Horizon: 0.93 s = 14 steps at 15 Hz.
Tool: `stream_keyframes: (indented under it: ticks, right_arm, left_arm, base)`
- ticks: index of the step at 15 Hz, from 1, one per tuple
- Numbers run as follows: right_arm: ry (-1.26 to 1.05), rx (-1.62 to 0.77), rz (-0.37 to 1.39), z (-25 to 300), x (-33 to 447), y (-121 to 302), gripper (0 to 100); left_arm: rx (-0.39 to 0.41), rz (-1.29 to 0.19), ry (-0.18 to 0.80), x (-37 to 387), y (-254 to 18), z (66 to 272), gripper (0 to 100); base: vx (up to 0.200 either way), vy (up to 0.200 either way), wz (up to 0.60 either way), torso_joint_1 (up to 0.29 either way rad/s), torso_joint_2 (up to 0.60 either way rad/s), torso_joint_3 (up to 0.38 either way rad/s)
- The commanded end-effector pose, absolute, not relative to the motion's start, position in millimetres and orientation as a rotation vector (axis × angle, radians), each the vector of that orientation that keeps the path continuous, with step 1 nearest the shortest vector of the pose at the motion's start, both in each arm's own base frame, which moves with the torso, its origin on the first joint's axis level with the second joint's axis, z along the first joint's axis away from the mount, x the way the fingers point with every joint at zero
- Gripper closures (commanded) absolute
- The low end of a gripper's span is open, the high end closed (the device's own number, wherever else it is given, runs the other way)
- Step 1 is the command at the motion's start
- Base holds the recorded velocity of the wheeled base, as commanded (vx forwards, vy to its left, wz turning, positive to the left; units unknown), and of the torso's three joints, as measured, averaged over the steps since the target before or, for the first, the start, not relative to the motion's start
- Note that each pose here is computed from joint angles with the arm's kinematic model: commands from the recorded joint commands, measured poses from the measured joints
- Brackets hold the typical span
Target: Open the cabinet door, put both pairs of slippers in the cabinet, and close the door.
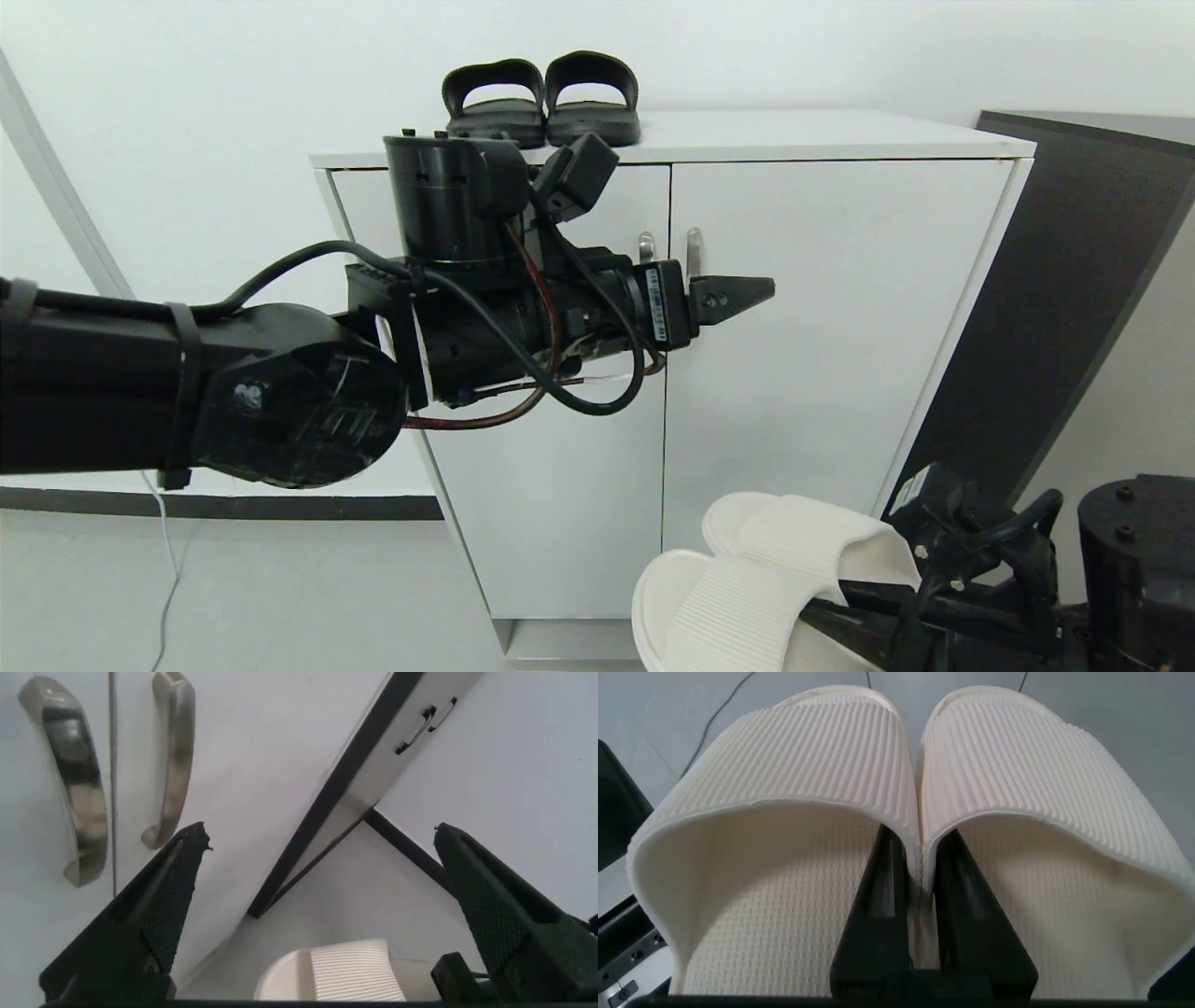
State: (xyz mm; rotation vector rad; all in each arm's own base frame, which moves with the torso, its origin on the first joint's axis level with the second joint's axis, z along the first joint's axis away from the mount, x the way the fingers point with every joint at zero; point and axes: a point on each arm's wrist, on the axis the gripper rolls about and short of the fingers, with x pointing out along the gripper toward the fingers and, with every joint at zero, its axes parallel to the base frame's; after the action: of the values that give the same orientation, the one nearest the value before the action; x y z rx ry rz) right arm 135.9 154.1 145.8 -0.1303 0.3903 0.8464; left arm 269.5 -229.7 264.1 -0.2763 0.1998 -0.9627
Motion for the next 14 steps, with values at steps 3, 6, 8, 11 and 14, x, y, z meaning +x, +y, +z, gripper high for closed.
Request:
stream_keyframes:
  ticks: [3, 6, 8, 11, 14]
  right_arm:
    - [0.388, -0.133, 0.848, 146, 135, 153, 100]
    - [0.391, -0.134, 0.85, 145, 135, 153, 100]
    - [0.391, -0.134, 0.85, 145, 135, 153, 100]
    - [0.391, -0.134, 0.85, 145, 135, 153, 100]
    - [0.393, -0.134, 0.849, 145, 135, 153, 100]
  left_arm:
    - [-0.279, -0.924, 0.198, 283, -223, 261, 0]
    - [-0.28, -0.918, 0.193, 289, -225, 260, 0]
    - [-0.28, -0.921, 0.189, 294, -229, 260, 0]
    - [-0.282, -0.922, 0.181, 306, -238, 258, 0]
    - [-0.28, -0.925, 0.19, 309, -243, 254, 0]
  base:
    - [0.0, 0.0, 0.0, 0.0, 0.0, 0.0]
    - [0.0, 0.0, 0.0, 0.0, 0.0, 0.0]
    - [0.0, 0.0, 0.0, 0.0, 0.0, 0.0]
    - [0.0, 0.0, 0.0, 0.0, 0.0, 0.0]
    - [0.0, 0.0, 0.0, 0.0, 0.0, 0.0]
